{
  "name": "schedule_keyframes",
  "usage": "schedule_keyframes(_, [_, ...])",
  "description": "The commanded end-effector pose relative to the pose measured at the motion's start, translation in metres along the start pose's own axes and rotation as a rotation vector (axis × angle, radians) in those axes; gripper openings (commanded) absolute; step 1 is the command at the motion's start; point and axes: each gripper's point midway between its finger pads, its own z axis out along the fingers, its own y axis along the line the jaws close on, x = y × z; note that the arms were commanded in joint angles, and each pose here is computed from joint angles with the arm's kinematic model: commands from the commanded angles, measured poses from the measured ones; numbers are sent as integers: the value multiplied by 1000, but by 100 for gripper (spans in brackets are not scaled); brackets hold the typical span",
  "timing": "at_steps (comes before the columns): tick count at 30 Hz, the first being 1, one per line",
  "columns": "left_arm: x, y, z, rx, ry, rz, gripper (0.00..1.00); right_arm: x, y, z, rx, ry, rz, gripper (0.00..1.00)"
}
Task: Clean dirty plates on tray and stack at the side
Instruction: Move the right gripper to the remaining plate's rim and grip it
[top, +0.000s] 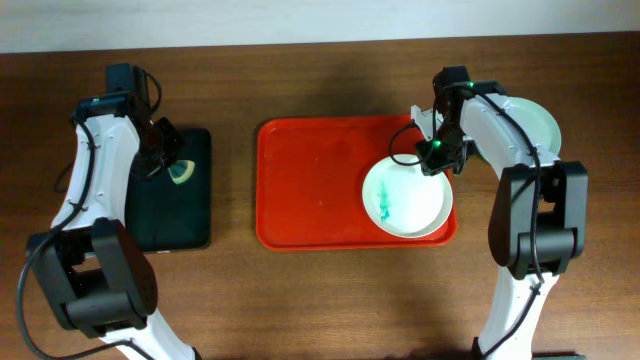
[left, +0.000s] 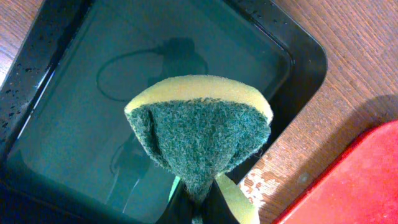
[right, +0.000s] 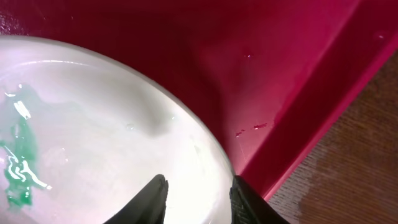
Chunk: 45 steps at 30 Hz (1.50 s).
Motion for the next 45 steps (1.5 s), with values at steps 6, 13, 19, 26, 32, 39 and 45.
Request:
schedule_keyframes(6, [1,-2,-2,13,0,16,0,33,-14,8,103,134,84,39])
schedule_keyframes(13, [0,-2,-2,15,-3,16,0,5,-8,-9,48,35,84,33])
schedule_keyframes(19, [0,-2,-2,15,-3,16,0,-29,-20,-20,88,-97,93,45])
schedule_keyframes(26, [0,-2,-2,15,-3,16,0,-16,-18,0,80,-61,116,49])
schedule_keyframes(32, [1,-4,-2,23,0,16,0,20,-8,22,55,59,202,49])
schedule_keyframes(39, [1,-4,-2,26,0,17,0,35,9,21,-14,122,256,49])
schedule_keyframes(45, [1,-4,-2,26,0,17,0,65,16,15,-21,250,417,54])
